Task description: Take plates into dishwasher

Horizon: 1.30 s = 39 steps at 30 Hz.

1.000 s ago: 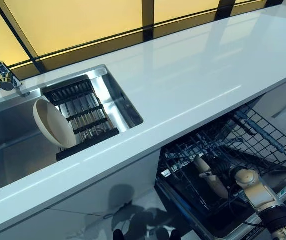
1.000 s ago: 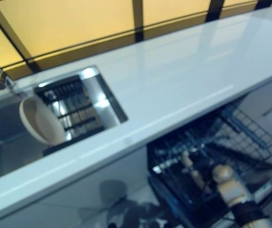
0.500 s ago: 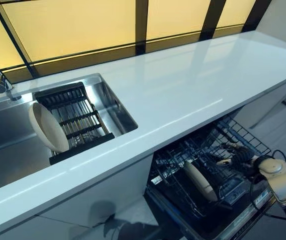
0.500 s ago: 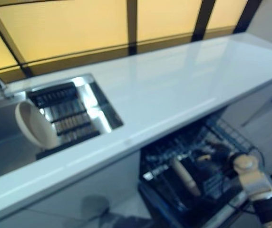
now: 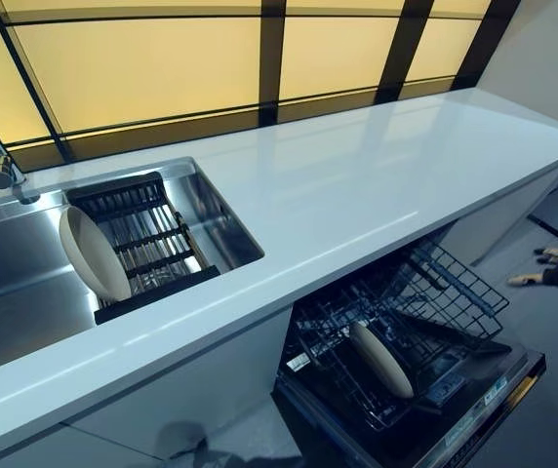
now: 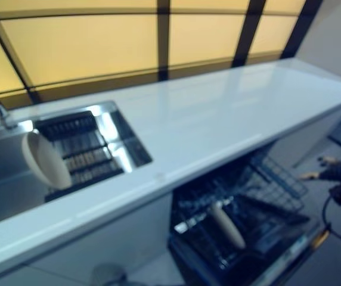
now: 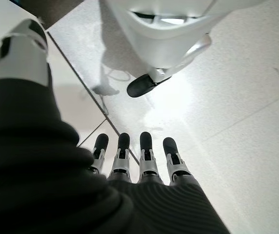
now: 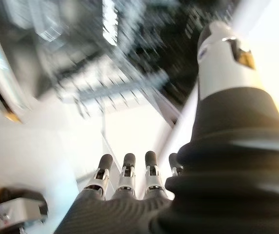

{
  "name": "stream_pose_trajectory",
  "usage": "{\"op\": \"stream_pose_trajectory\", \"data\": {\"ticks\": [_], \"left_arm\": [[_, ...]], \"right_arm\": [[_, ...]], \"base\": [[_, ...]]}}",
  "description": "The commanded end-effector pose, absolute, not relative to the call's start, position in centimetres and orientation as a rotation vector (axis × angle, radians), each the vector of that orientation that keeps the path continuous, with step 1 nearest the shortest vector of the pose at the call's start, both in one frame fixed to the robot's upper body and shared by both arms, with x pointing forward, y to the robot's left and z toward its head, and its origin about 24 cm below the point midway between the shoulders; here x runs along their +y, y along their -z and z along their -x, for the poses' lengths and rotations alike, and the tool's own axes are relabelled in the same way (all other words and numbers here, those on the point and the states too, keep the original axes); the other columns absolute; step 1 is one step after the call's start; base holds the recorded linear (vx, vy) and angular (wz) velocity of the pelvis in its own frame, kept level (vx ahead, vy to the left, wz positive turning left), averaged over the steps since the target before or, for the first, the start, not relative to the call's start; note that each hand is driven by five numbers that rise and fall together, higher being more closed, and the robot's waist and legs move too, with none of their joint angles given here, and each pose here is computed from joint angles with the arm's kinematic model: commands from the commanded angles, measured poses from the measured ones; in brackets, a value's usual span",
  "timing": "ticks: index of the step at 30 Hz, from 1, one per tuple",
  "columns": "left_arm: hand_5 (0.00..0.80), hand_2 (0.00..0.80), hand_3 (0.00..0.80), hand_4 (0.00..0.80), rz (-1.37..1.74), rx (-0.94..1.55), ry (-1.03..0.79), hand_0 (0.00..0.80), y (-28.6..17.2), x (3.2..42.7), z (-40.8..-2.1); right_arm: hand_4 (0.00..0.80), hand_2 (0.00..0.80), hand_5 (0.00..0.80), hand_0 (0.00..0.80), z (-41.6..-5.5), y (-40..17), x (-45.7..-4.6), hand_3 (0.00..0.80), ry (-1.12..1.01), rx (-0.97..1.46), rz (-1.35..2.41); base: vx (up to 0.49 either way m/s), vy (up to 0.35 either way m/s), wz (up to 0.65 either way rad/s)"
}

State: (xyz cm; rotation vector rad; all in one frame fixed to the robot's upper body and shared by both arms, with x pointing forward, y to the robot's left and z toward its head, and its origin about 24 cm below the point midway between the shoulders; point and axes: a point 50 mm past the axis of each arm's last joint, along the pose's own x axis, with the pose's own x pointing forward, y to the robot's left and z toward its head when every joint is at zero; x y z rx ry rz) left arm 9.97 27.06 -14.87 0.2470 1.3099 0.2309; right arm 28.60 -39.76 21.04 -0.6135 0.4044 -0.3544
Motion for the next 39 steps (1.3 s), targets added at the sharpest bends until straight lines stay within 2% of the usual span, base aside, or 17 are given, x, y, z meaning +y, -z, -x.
{"op": "stream_pose_trajectory", "data": {"ticks": [1, 12, 20, 27, 36, 39], "left_arm": [[0.0, 0.0, 0.0, 0.0, -0.356, 1.357, -0.236, 0.0, 14.5, 28.6, -9.5], [0.0, 0.0, 0.0, 0.0, -0.386, 1.323, -0.267, 0.0, 14.0, 29.0, -11.0], [0.0, 0.0, 0.0, 0.0, -0.363, 1.331, -0.288, 0.0, 14.3, 28.8, -10.1], [0.0, 0.0, 0.0, 0.0, -0.344, 1.329, -0.28, 0.0, 14.5, 28.2, -10.3], [0.0, 0.0, 0.0, 0.0, -0.382, 1.296, -0.203, 0.0, 14.3, 27.2, -12.3], [0.0, 0.0, 0.0, 0.0, -0.427, 1.312, -0.141, 0.0, 14.5, 26.7, -12.0]], "right_arm": [[0.0, 0.0, 0.0, 0.0, -28.5, -25.8, -40.2, 0.0, 0.463, 0.234, 0.604], [0.0, 0.0, 0.0, 0.0, -29.9, -30.5, -38.9, 0.0, 0.599, -0.02, 0.596], [0.0, 0.0, 0.0, 0.0, -32.0, -35.3, -35.2, 0.0, 0.606, -0.201, 0.694], [0.0, 0.0, 0.0, 0.0, -31.8, -39.1, -33.9, 0.0, 0.635, -0.312, 0.729], [0.0, 0.0, 0.0, 0.0, -33.3, -40.6, -29.2, 0.0, 0.53, -0.434, 0.878], [0.0, 0.0, 0.0, 0.0, -33.3, -40.6, -28.7, 0.0, 0.579, -0.483, 1.025]], "base": [[-0.011, -0.01, 0.11], [-0.083, -0.066, 0.08], [-0.071, -0.074, 0.19], [-0.142, 0.086, 0.3], [0.004, 0.071, 0.28], [0.118, 0.05, 0.64]]}}
